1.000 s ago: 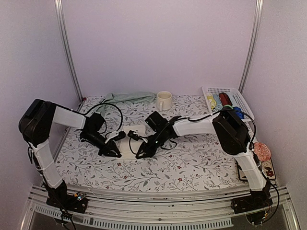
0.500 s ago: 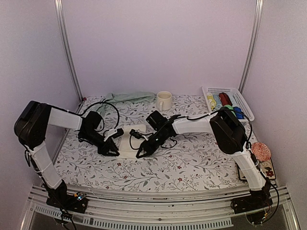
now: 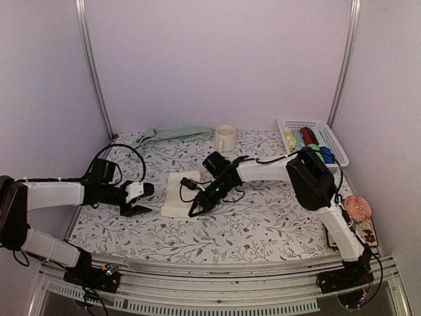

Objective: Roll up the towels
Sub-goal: Roll the towel at the center of the board.

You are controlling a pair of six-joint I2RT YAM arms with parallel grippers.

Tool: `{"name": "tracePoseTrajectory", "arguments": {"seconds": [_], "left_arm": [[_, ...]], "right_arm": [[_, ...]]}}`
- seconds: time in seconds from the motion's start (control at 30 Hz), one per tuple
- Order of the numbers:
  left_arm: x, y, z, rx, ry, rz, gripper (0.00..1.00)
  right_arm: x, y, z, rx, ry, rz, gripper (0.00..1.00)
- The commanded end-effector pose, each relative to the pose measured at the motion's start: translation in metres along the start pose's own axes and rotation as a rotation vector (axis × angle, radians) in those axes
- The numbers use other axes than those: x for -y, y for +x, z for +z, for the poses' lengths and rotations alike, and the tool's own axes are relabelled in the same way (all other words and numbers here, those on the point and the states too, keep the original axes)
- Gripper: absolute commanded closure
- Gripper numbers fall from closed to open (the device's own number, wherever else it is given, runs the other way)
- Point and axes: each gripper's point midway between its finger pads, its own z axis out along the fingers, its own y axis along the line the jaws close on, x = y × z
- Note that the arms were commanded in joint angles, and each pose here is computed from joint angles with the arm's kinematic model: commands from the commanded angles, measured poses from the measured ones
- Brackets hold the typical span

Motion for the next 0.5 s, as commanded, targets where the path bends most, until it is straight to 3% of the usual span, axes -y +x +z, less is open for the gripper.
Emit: {"name": "tracePoseTrajectory", "arguments": {"seconds": [0.0, 0.2, 0.47], "left_arm": [[0.007, -0.014, -0.012, 0.092, -0.097, 0.368, 0.4], [0.035, -0.015, -0.008, 0.067, -0.142, 0.679, 0.4], [0.043, -0.009, 0.016, -0.039, -0.133, 0.812, 0.43]], "right_arm": [[0.016, 0.016, 0.005, -0.043, -0.009, 0.116, 0.96], [0.015, 0.012, 0.003, -0.035, -0.018, 0.135, 0.96], [0.018, 0.01, 0.006, -0.043, -0.024, 0.15, 0.96]]}}
